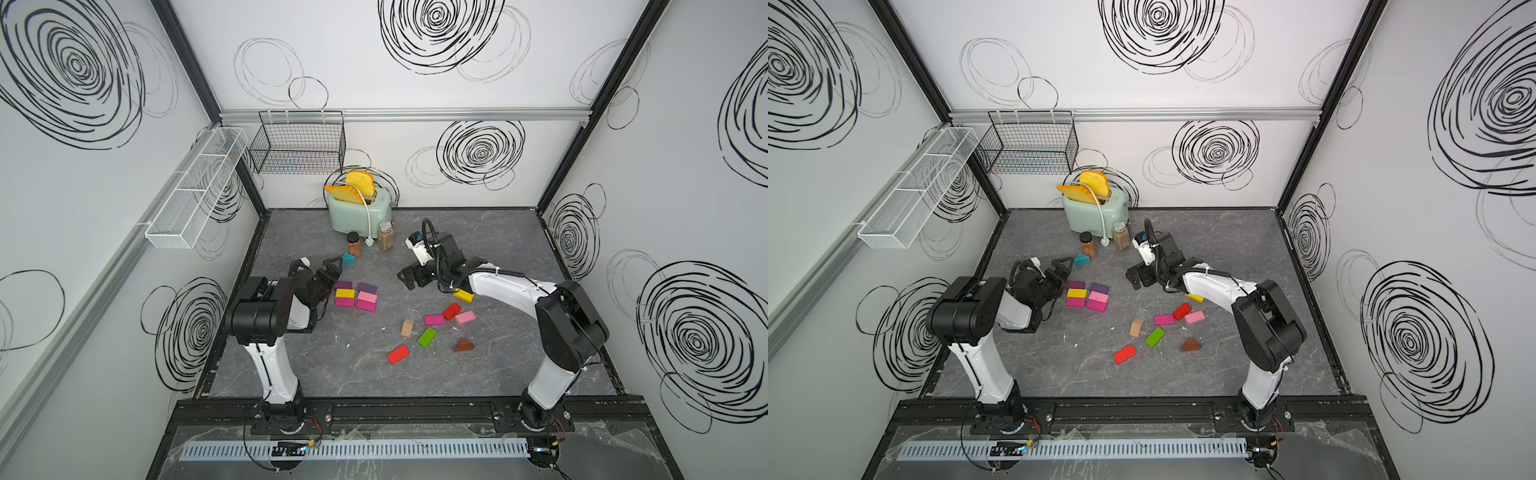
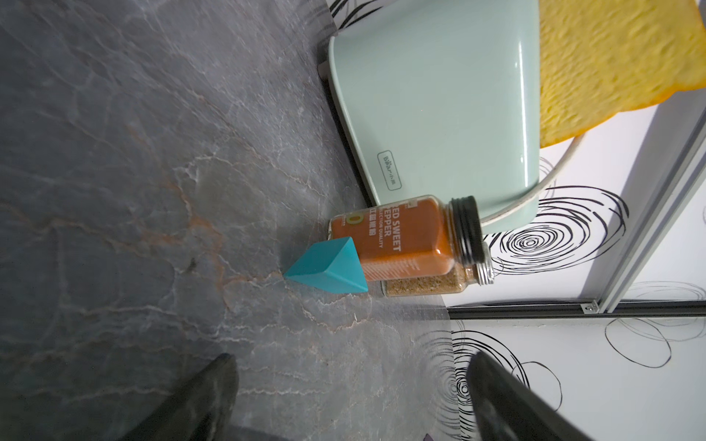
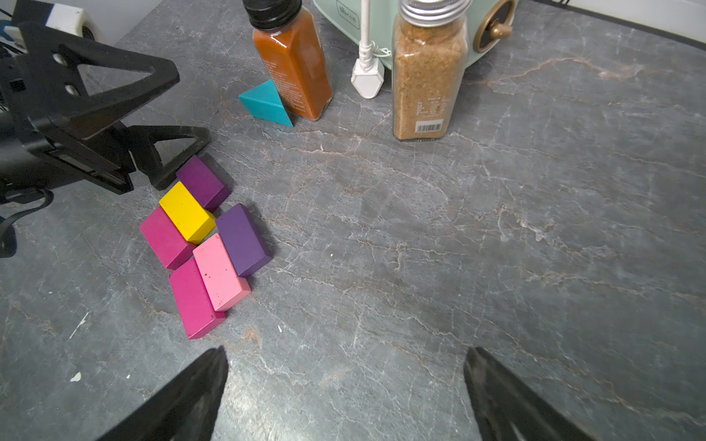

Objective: Assemble a piece of candy with building blocks
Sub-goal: Assemble the building blocks at the center of the board.

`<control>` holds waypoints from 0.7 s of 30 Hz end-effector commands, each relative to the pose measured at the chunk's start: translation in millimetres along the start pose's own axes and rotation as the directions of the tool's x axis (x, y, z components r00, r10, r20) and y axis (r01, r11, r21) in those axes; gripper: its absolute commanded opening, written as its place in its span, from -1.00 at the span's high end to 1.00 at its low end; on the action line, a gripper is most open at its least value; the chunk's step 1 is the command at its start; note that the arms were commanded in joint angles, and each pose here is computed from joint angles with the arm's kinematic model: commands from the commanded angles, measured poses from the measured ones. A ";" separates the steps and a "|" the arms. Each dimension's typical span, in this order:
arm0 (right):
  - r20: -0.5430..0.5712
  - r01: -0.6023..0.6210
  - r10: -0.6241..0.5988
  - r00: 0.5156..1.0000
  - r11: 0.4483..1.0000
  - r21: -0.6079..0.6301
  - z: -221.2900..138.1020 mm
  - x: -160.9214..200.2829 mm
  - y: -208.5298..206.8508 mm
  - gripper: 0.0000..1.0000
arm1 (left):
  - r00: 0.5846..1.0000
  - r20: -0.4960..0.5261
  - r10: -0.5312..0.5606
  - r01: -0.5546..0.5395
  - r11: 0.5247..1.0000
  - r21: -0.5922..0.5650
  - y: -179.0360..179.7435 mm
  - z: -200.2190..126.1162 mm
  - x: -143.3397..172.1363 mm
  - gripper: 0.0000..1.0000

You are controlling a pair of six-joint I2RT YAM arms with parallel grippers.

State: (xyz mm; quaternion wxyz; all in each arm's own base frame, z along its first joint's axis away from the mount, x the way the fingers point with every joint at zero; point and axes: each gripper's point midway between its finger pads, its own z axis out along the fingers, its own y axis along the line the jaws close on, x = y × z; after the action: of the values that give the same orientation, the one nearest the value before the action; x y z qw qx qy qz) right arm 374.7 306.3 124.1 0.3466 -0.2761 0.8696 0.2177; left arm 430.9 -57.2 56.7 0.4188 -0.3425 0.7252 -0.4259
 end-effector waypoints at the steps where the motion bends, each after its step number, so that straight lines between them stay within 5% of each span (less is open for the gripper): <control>1: 0.041 -0.003 0.003 0.999 1.000 -0.007 -12.5 -9.0 -0.8 -1.00 | 0.997 -0.067 -0.035 0.030 0.997 -0.073 24.3 0.3 22.8 -0.96; 21: 0.062 -0.003 0.005 0.998 0.999 -0.037 -16.3 -21.3 2.5 -0.95 | 0.995 -0.080 -0.056 0.045 0.990 -0.132 46.7 -18.0 37.9 -0.97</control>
State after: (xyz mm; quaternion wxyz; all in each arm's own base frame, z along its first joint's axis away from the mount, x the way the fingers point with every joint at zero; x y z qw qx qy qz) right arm 374.9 302.5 121.8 0.3409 -0.2739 0.8706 0.2253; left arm 421.0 -65.4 59.3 0.4288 -0.3272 0.7181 -0.4398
